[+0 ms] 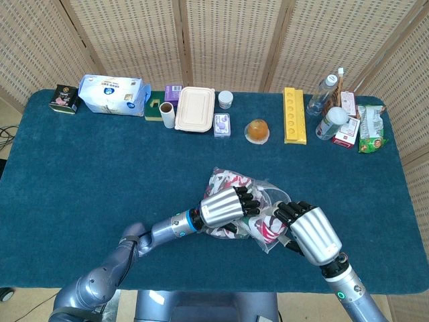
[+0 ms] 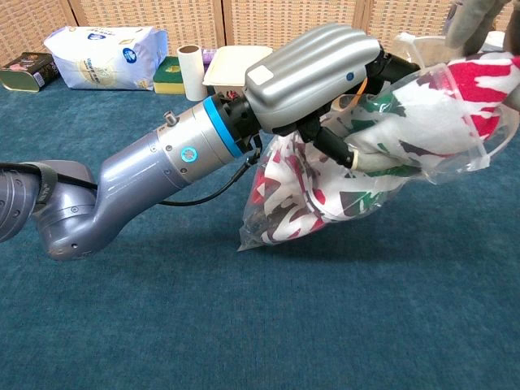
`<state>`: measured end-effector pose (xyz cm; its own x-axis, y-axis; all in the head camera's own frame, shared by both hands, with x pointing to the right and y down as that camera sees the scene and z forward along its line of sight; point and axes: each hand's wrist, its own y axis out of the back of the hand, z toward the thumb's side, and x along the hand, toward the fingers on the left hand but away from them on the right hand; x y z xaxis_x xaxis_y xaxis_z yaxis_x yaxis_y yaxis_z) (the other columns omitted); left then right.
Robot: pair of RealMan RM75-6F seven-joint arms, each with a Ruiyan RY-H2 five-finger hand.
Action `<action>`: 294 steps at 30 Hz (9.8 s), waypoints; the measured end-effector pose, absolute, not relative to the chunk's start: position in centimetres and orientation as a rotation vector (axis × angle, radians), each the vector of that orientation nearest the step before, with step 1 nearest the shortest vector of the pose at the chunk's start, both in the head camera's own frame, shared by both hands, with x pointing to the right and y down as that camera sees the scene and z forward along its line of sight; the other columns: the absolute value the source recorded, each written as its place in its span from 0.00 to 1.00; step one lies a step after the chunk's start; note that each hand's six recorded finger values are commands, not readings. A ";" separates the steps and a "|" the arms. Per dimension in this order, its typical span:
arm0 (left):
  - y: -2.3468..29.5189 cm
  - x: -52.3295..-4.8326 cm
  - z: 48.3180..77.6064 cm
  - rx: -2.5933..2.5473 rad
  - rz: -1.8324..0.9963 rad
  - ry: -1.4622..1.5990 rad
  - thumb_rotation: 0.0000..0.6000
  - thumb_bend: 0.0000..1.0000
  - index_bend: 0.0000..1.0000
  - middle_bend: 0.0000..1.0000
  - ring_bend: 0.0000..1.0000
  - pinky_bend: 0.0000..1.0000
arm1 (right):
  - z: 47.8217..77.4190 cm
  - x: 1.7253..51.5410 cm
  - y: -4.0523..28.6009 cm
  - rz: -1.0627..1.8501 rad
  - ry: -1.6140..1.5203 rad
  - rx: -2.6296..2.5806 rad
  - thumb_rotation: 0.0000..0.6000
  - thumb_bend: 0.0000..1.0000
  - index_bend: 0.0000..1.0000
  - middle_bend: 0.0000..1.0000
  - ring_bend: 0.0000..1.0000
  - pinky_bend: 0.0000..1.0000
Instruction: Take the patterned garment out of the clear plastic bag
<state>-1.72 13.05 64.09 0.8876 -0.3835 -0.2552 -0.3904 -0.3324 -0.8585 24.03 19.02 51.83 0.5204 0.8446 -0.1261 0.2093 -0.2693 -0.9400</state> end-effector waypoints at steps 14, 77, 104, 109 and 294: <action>13.0 -1.7 64.2 -1.946 0.000 0.557 1.00 0.33 0.70 0.57 0.60 0.58 | 51.8 23.8 19.2 0.781 -0.884 -1.750 1.00 0.48 0.60 0.47 0.60 0.66; 12.7 -5.0 64.8 -2.093 -0.142 0.718 0.85 0.05 0.14 0.21 0.10 0.22 | 53.0 24.3 18.6 0.802 -0.974 -1.781 1.00 0.56 0.75 0.55 0.64 0.66; 8.2 -16.7 66.0 -1.931 -0.677 0.457 0.97 0.15 0.18 0.21 0.10 0.22 | 55.8 27.4 17.4 0.903 -0.943 -1.793 1.00 0.56 0.75 0.55 0.64 0.66; 6.3 -17.1 67.4 -1.846 -0.779 0.403 1.00 0.24 0.22 0.21 0.10 0.21 | 55.9 27.6 17.4 0.906 -0.945 -1.798 1.00 0.56 0.75 0.55 0.64 0.66; 25.1 -43.5 55.3 -1.683 -1.407 1.111 1.00 0.08 0.10 0.04 0.00 0.07 | 54.5 44.6 24.9 1.526 -1.021 -1.504 1.00 0.29 0.28 0.27 0.25 0.27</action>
